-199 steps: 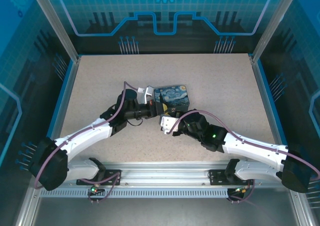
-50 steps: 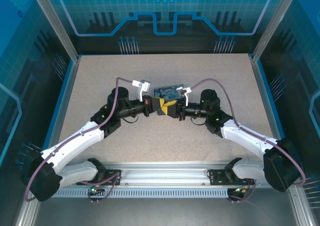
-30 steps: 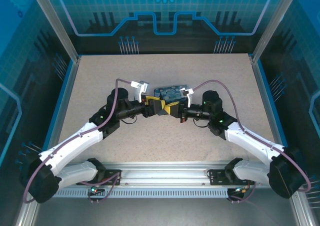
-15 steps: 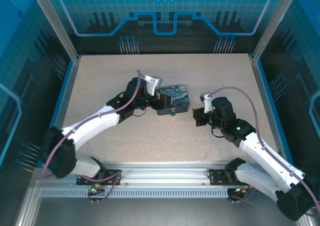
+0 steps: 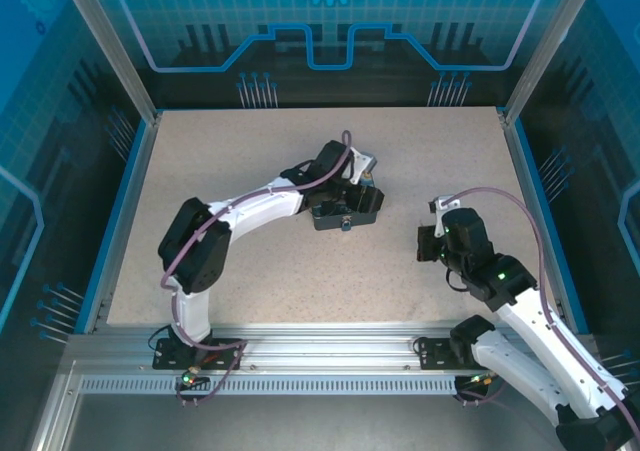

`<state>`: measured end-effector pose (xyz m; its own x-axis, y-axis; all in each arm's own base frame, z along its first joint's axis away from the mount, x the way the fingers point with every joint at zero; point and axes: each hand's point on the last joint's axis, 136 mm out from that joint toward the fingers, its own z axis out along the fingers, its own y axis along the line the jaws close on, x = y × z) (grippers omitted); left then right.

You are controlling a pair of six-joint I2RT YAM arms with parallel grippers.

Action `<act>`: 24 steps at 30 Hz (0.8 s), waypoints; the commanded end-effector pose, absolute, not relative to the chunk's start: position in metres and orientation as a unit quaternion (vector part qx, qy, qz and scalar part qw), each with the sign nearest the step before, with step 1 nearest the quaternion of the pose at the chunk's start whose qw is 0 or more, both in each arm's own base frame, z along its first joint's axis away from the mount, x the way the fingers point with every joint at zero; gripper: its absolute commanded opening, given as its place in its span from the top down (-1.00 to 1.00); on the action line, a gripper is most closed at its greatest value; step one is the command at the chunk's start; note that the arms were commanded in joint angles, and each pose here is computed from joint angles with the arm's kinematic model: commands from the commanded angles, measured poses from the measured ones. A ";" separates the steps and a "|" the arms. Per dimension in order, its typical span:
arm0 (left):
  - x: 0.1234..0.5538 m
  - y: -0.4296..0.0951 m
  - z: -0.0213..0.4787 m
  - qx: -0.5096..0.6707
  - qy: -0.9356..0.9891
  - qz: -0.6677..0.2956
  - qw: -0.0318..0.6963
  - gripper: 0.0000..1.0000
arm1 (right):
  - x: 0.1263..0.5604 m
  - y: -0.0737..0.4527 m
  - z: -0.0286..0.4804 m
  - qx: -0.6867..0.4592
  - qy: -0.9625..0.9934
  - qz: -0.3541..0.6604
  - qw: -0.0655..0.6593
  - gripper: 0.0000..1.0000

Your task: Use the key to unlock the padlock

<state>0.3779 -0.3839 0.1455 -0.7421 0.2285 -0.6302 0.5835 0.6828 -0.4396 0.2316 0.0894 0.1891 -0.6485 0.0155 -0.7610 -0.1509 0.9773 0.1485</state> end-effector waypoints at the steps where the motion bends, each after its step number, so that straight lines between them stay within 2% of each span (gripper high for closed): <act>1: 0.376 -0.399 0.133 0.255 0.877 -0.325 0.246 -0.34 | 0.230 0.079 0.199 -0.032 0.901 0.082 0.425 1.00; 11: 0.372 -0.402 0.099 0.251 0.895 -0.311 0.200 -0.34 | 0.236 0.081 0.189 -0.035 0.908 0.080 0.411 1.00; 24: 0.318 -0.387 0.087 0.251 0.904 -0.297 0.177 -0.33 | 0.244 0.090 0.170 -0.030 0.914 0.104 0.390 1.00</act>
